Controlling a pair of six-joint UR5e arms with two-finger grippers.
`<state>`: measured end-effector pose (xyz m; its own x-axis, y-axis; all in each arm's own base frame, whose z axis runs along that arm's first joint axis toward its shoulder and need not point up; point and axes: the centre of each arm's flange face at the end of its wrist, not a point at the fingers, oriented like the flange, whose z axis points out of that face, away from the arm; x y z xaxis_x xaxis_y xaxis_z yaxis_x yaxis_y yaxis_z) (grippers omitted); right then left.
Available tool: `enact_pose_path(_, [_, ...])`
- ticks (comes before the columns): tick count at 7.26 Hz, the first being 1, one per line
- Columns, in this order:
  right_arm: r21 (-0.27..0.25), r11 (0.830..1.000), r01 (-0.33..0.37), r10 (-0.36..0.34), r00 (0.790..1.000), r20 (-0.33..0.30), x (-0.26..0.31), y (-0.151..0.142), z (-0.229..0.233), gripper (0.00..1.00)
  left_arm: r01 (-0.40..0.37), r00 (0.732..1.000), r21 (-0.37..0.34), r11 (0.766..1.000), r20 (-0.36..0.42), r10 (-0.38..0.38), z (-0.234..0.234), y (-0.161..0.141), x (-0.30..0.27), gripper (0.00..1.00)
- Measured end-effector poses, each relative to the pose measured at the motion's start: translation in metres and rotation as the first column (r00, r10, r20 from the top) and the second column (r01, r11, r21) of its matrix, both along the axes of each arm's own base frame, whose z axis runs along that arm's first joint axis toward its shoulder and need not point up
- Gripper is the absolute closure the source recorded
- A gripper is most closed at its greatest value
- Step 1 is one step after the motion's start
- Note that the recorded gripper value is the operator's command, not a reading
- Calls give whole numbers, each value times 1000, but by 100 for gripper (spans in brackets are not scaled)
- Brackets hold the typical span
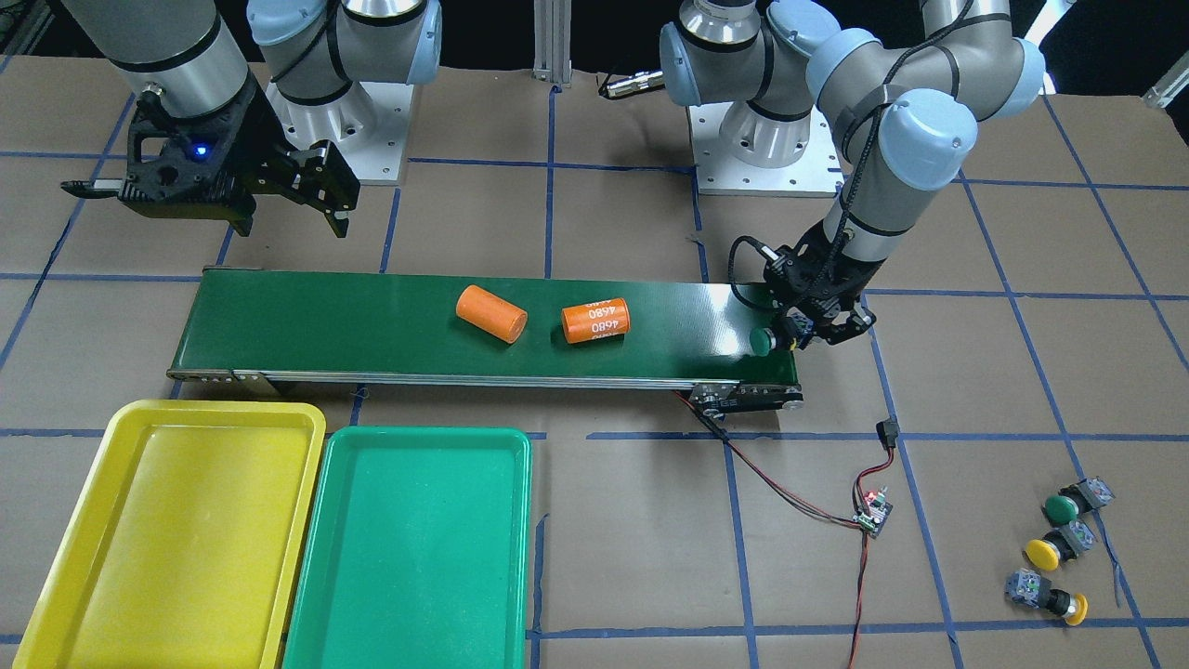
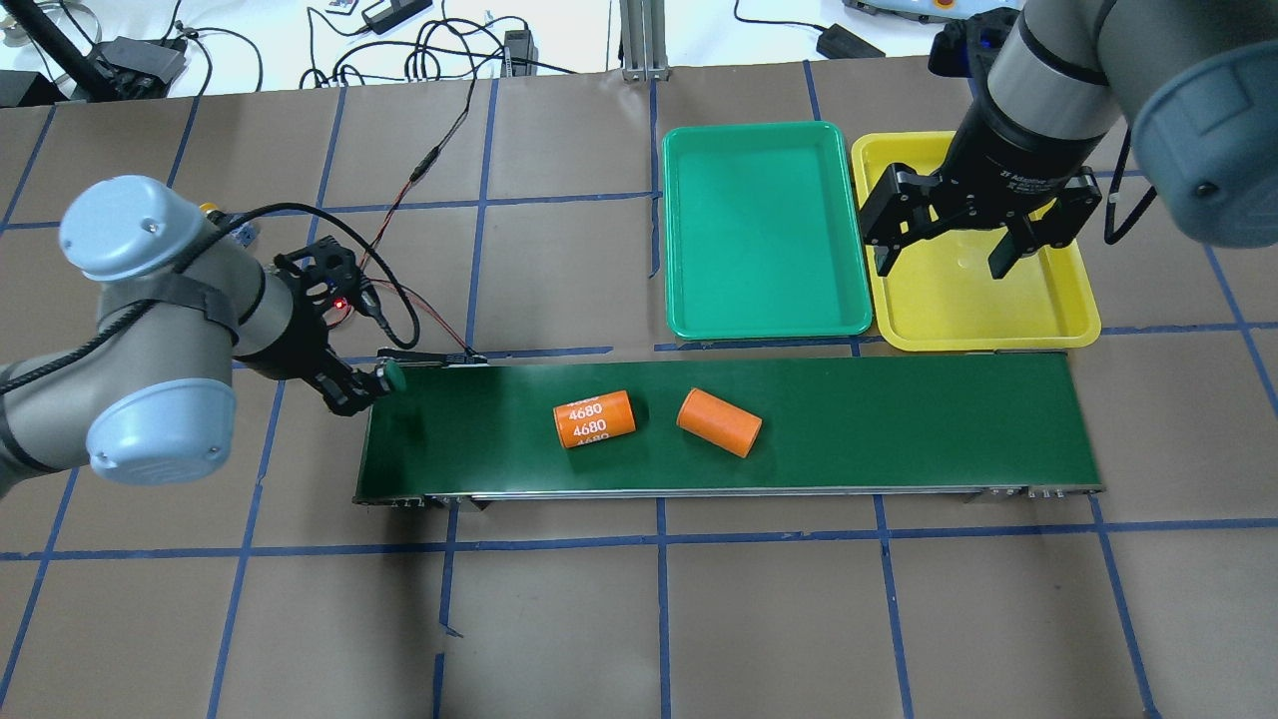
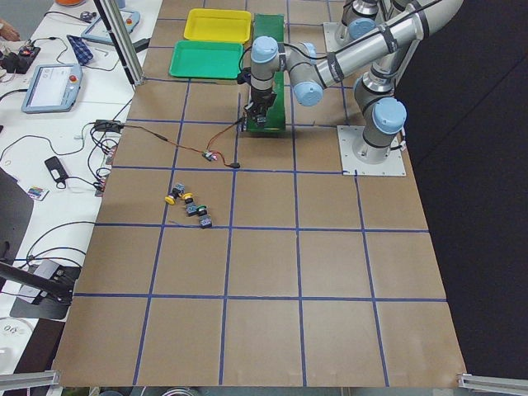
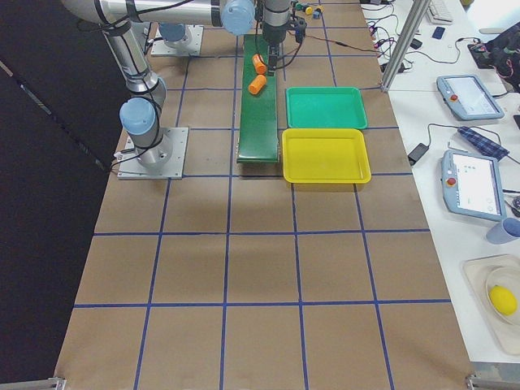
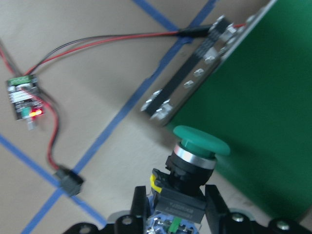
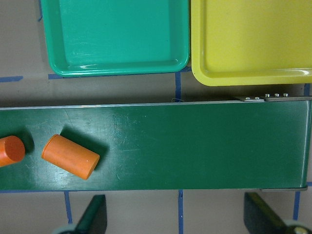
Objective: Sort buttons by color to trays
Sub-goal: 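Place the green-capped button on the belt with the left gripper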
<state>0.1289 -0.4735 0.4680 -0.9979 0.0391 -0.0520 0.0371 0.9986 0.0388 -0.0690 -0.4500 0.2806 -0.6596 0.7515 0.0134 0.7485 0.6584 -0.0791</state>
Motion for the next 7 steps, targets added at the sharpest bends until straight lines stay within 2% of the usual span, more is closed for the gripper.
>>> enact_pose_path(2, [1, 1000, 1, -1, 1000, -9, -1, 0, 0, 0, 6, 1000, 18, 1000, -17, -5, -5, 7, -30, 0])
enact_pose_path(4, [0, 1000, 1, -1, 1000, -11, -1, 0, 0, 0, -6, 1000, 1, 1000, -11, 6, 3, -4, -18, 0])
enact_pose_path(5, [0, 1000, 1, -1, 1000, -11, -1, 0, 0, 0, -25, 1000, -19, 1000, 0, 25, 11, -25, 18, 0])
enact_pose_path(7, [-1, 1000, 1, -1, 1000, -12, -2, 0, 0, 0, -76, 997, -43, 996, 17, 77, 25, -83, 125, 0])
